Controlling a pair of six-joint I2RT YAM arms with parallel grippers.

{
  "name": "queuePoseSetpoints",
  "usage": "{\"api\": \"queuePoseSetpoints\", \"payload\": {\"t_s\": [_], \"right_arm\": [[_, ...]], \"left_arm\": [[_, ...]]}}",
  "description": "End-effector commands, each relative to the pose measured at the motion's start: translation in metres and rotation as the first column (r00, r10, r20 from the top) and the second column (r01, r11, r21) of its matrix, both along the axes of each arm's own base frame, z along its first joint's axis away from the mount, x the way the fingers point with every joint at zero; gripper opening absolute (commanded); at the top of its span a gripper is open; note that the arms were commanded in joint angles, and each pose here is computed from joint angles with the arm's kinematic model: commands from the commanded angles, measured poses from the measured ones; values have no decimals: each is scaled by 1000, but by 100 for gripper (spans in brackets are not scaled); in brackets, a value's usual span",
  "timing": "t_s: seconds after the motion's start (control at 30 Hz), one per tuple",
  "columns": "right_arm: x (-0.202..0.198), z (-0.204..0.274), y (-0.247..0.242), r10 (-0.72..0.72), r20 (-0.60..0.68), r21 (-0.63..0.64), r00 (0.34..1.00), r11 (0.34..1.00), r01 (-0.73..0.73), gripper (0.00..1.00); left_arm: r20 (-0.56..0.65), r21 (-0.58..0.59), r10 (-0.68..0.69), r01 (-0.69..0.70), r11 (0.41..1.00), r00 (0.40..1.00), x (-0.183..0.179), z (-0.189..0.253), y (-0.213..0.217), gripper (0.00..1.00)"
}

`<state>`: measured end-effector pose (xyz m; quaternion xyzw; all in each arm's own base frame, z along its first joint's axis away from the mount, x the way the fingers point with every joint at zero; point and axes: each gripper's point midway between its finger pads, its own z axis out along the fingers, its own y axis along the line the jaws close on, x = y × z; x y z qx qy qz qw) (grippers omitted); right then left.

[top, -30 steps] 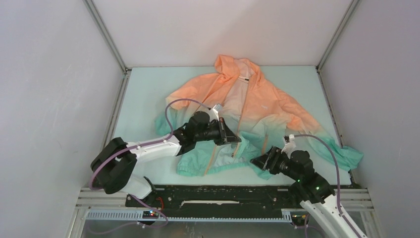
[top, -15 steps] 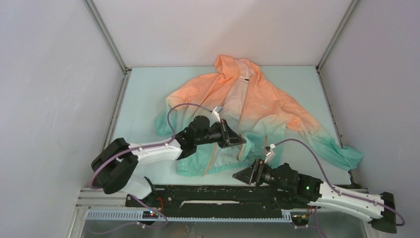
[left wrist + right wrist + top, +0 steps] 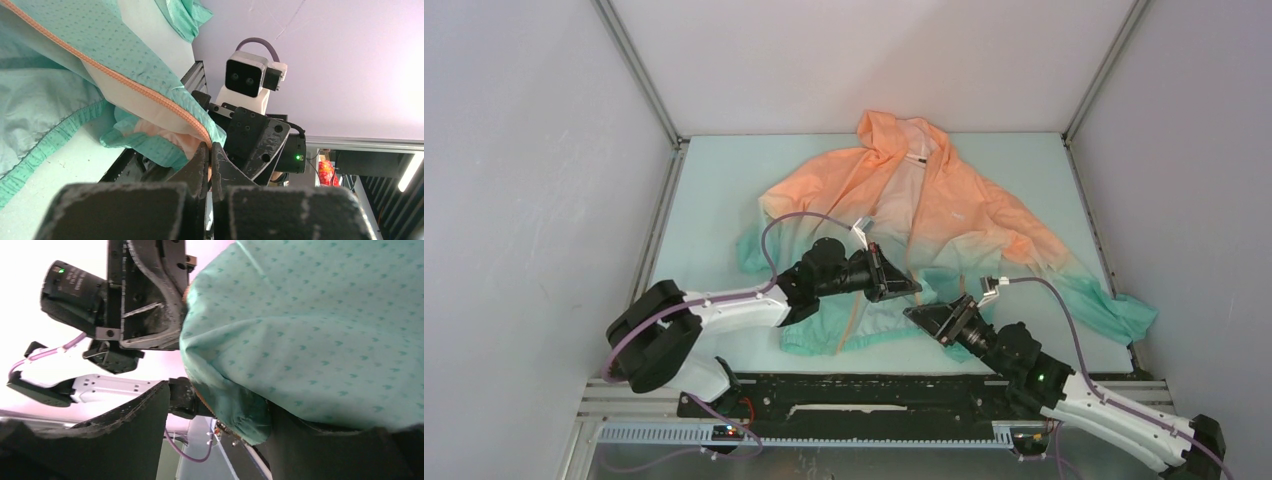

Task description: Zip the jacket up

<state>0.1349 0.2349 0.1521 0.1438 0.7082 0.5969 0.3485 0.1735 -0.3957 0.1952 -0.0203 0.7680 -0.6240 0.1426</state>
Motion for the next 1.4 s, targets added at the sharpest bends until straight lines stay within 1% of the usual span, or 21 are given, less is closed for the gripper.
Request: {"api": "queuePoseSetpoints", "payload": {"t_s": [0.0, 0.17, 0.53, 0.7, 0.9, 1.07, 1.17, 1.3, 1.37], "right_arm": [[-3, -9, -2, 10, 10, 37, 1000, 999, -11, 66], [-5, -22, -5, 13, -21, 29, 1000, 1000, -12, 63], [-11, -34, -6, 34, -54, -1, 998, 999, -34, 65], [-13, -38, -5, 44, -62, -12, 997, 999, -45, 58], [-14, -37, -4, 59, -50, -13, 997, 998, -60, 58], [-16, -37, -3, 73, -37, -12, 997, 997, -74, 52], [-18, -40, -3, 84, -34, -21, 996, 996, -85, 52], [-16, -43, -4, 77, -35, -30, 996, 997, -78, 60], [-14, -44, -5, 66, -45, -28, 997, 997, -67, 60]], "left_arm": [[36, -49, 0, 2, 999, 999, -5, 16, 2, 0], [47, -35, -1, 3, 999, 999, -4, 16, 2, 0], [67, -12, 5, -4, 1000, 998, -1, 16, 3, 0], [82, 3, 22, -22, 1000, 996, 4, 16, 9, 0], [95, 17, 22, -24, 1000, 995, 5, 16, 10, 0], [95, 23, 31, -33, 999, 995, 7, 14, 13, 0], [99, 24, 35, -38, 999, 994, 9, 15, 14, 0], [102, 29, 41, -44, 999, 994, 10, 15, 16, 0], [100, 33, 45, -48, 998, 994, 10, 13, 17, 0]]}}
